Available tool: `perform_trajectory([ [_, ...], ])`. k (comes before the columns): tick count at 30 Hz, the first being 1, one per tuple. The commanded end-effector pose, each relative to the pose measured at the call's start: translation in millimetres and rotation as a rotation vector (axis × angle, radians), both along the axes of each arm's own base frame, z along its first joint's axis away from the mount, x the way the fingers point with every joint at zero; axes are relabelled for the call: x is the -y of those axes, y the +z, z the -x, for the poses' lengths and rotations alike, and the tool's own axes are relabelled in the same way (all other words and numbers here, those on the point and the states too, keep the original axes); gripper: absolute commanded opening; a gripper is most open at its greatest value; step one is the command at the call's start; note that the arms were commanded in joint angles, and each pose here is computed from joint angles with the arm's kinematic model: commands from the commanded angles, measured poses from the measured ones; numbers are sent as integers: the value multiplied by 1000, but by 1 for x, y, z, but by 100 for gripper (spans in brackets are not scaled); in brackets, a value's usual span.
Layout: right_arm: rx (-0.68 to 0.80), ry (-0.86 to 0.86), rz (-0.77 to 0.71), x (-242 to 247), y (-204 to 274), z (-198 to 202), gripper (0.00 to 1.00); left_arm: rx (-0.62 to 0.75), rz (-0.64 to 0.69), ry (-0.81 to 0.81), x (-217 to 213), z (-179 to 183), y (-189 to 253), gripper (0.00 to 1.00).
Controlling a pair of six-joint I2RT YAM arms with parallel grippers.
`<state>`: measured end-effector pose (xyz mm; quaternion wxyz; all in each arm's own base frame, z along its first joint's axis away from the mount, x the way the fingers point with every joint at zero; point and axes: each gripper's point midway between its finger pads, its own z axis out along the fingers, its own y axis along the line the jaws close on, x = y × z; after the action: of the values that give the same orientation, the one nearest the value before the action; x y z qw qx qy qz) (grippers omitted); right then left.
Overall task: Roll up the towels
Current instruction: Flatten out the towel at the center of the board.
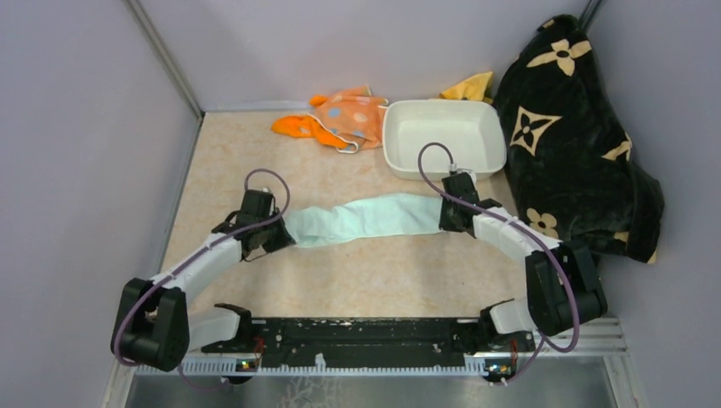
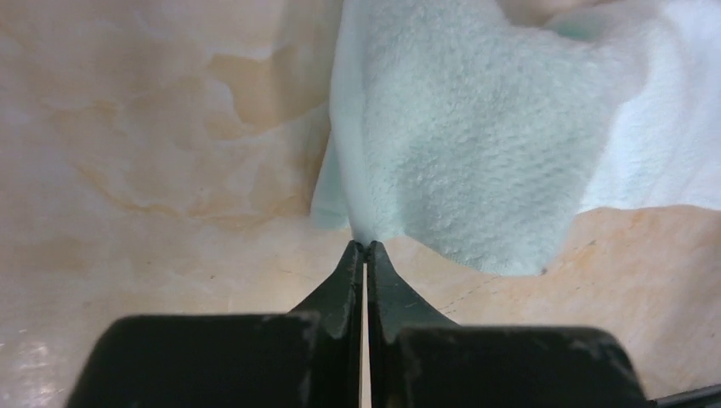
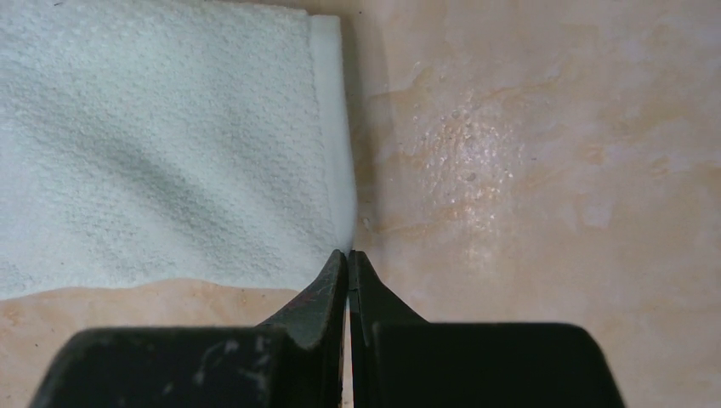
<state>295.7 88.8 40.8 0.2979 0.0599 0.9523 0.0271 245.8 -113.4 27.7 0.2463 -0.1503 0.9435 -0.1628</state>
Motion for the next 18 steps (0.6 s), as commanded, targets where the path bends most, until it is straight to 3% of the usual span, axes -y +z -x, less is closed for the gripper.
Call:
perform_trajectory([
  [1,130,-26,33,10,51,-24,0,186,-82,39,-16,-36,70,0],
  [11,406,-134,42,52,192,-58,0,575,-146,45,-37,-105,244,0],
  [18,545,-123,47,61,264,-34,0,747,-107,36,-36,-92,316,0],
])
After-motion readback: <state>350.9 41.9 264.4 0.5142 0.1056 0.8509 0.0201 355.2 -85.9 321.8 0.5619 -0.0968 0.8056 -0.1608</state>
